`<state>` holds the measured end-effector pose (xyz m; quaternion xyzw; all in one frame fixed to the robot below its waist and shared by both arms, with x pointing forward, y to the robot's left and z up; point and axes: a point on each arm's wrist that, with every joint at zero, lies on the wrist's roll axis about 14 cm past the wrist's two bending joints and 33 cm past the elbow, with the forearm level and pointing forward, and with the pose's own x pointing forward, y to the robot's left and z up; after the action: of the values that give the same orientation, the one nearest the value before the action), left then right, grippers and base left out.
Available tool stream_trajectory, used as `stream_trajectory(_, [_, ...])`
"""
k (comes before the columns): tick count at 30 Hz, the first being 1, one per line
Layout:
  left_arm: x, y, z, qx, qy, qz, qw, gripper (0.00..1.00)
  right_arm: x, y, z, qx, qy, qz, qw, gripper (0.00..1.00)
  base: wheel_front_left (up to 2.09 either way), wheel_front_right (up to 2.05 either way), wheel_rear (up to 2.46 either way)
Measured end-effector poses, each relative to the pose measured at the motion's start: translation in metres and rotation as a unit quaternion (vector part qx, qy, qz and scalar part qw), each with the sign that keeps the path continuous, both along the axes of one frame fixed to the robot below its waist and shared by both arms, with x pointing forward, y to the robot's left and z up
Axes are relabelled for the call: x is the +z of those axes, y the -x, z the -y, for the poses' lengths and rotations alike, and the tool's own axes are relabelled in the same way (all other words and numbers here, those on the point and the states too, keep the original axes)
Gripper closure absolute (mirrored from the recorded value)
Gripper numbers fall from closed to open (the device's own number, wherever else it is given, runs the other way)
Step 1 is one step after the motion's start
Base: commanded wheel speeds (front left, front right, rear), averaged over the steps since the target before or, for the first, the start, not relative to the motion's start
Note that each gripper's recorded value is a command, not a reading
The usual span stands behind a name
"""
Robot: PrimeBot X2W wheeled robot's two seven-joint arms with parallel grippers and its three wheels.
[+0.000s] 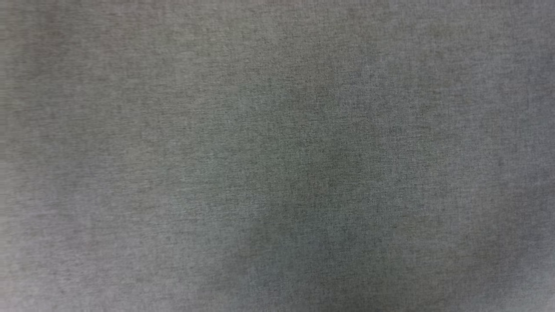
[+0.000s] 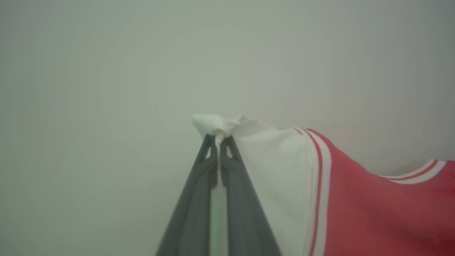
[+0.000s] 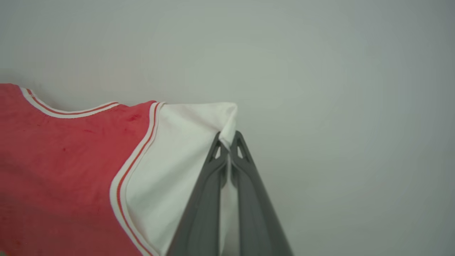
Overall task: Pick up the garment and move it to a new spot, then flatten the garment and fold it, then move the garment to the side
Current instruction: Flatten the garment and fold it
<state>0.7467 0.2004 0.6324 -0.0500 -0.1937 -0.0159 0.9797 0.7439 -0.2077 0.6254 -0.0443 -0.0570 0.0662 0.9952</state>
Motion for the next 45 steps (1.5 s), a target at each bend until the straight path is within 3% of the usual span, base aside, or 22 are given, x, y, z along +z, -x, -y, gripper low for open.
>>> stream_trajectory(9, [-0.037,0.045,-0.023,0.003,0.031,-0.041,0.999,1.00,-0.055,0.043,-0.005,0.032,0.004,-0.073,0.997,1.00,0.00,0.00,0.00])
stream_trajectory(20, [-0.090,0.180,-0.043,0.022,0.068,-0.117,0.991,1.00,-0.126,0.179,-0.002,0.054,-0.046,-0.191,0.979,1.00,0.00,0.00,0.00])
stream_trajectory(30, [-0.161,0.317,-0.035,0.036,0.080,-0.243,0.966,1.00,-0.173,0.310,0.019,0.008,-0.126,-0.277,0.953,1.00,0.00,0.00,0.00])
stream_trajectory(36, [-0.184,0.378,-0.025,0.027,0.077,-0.301,0.950,1.00,-0.200,0.377,0.027,-0.032,-0.179,-0.313,0.932,1.00,0.00,0.00,0.00])
stream_trajectory(43, [-0.204,0.433,-0.024,0.039,0.069,-0.342,0.936,1.00,-0.234,0.451,0.023,-0.065,-0.191,-0.367,0.908,1.00,0.00,0.00,0.00])
stream_trajectory(44, [-0.207,0.440,-0.024,0.042,0.069,-0.348,0.934,1.00,-0.238,0.460,0.022,-0.070,-0.196,-0.373,0.904,0.97,0.00,0.00,0.00])
stream_trajectory(45, [-0.210,0.445,-0.024,0.042,0.068,-0.354,0.932,1.00,-0.241,0.468,0.022,-0.074,-0.190,-0.380,0.902,0.78,0.00,0.00,0.00])
